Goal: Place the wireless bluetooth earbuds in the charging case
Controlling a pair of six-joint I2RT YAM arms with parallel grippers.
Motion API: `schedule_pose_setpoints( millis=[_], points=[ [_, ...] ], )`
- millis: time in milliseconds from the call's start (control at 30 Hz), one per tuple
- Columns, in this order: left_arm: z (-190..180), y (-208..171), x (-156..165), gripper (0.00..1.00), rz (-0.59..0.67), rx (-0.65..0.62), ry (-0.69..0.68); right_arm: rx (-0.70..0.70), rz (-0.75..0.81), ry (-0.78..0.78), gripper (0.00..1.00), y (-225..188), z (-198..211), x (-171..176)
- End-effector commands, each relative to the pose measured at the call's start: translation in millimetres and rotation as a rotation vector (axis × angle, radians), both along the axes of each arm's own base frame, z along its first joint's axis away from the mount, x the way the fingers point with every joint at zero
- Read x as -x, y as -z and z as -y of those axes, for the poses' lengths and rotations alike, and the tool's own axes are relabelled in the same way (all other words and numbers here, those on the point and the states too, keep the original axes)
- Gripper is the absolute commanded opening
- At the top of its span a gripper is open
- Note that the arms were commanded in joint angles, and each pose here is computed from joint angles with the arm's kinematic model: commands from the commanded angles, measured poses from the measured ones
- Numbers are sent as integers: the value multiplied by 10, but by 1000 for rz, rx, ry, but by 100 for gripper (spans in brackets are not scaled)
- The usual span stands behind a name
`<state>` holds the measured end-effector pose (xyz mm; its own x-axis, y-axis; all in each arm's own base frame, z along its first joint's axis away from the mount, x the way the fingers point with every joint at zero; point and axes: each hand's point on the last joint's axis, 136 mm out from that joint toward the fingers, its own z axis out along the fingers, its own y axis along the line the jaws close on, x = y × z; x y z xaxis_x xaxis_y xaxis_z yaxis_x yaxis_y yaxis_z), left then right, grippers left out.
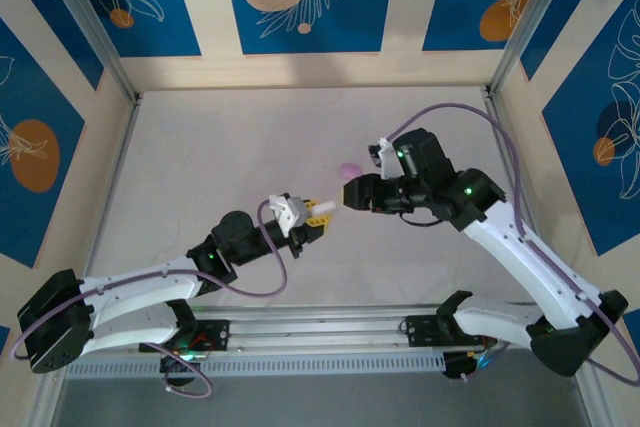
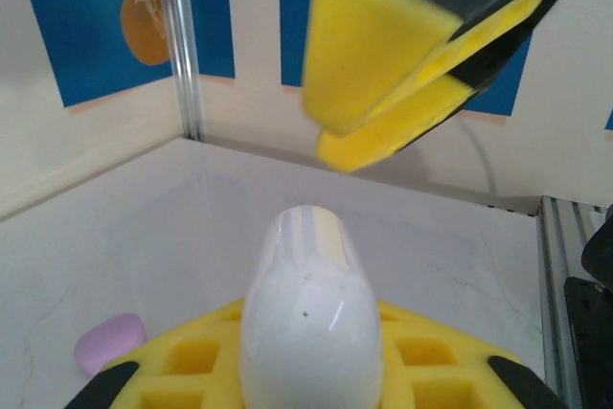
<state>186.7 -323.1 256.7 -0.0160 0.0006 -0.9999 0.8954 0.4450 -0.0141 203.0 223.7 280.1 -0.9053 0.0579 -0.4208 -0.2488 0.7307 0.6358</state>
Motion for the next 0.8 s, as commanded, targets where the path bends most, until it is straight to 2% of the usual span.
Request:
schedule_pose_setpoints(
  millis=[0, 133, 300, 533, 767],
  points=[
    [3, -15, -124, 17, -73, 6, -61, 44, -6, 150, 49, 127, 286, -87],
    [-19, 240, -266, 17, -221, -46, -117, 30, -52, 242, 50, 254, 488, -114],
    [-98, 600, -494, 17, -462, -92, -200, -13, -103, 272, 50, 362, 553, -111],
    [-49, 1105, -685, 18, -814, -107, -167, -27, -159, 267, 50, 508, 561, -76],
    [42, 1519, -887, 17, -1005, -168, -202, -33, -195, 261, 50, 629, 554, -18]
  ],
)
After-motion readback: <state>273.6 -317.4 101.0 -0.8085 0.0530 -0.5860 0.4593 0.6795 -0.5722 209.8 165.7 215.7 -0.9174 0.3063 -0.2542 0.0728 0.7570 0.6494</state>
